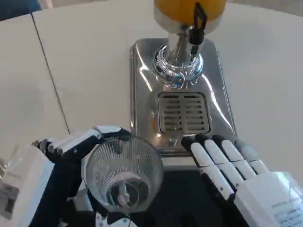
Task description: Grasp the cup under the faucet to collect the drink, then remove the cup.
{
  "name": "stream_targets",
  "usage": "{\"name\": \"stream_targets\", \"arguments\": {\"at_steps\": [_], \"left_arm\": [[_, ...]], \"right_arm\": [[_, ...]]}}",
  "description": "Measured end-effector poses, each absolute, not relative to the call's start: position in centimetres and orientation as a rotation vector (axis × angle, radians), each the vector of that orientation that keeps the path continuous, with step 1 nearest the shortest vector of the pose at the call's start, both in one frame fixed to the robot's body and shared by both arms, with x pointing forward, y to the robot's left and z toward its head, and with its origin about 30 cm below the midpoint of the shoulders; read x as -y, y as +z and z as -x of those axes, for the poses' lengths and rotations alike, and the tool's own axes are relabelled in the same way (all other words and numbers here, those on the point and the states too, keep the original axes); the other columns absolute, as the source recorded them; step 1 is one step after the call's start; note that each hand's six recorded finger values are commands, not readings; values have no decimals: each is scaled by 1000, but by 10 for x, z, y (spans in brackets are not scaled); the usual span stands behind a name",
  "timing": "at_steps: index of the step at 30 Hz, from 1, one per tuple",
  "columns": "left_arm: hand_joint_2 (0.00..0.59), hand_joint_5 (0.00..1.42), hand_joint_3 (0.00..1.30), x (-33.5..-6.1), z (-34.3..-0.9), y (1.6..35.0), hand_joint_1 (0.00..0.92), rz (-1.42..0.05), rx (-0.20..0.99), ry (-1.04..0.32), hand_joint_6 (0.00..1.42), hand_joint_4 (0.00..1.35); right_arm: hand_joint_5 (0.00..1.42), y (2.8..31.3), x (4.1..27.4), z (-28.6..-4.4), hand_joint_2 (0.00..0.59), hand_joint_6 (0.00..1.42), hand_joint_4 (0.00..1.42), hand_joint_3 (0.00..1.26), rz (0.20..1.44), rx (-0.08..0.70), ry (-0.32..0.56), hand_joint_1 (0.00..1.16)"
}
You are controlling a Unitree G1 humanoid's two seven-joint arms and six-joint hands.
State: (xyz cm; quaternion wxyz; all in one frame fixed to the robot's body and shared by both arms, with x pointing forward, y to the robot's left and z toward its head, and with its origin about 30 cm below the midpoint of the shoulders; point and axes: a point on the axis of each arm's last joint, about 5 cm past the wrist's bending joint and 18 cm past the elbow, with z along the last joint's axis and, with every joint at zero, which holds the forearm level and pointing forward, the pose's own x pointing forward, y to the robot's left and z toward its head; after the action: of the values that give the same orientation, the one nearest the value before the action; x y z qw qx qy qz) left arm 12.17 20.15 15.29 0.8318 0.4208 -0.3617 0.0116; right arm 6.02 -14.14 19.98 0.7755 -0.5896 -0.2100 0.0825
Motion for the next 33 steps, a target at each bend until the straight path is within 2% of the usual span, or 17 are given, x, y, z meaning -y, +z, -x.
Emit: {"name": "stream_targets", "arguments": {"at_steps": [17,21,26,33], "left_arm": [[0,1380,1094,-200,-125,151,731,-872,745,52,1424,1209],[0,1380,1094,-191,-138,151,731,-839,749,75,1424,1209],[0,1380,1094,-181,-157,151,731,-824,738,91,1424,1209],[0,1380,1094,-157,-188,146,731,-834,737,72,1424,1209]], "right_arm": [[0,199,143,-60,538,0,0,0,1280,428,167,271],[0,199,145,-59,557,0,0,0,1272,404,152,298],[0,199,148,-59,550,0,0,0,1268,365,119,306],[0,202,148,-64,547,0,0,0,1244,403,92,304]]}}
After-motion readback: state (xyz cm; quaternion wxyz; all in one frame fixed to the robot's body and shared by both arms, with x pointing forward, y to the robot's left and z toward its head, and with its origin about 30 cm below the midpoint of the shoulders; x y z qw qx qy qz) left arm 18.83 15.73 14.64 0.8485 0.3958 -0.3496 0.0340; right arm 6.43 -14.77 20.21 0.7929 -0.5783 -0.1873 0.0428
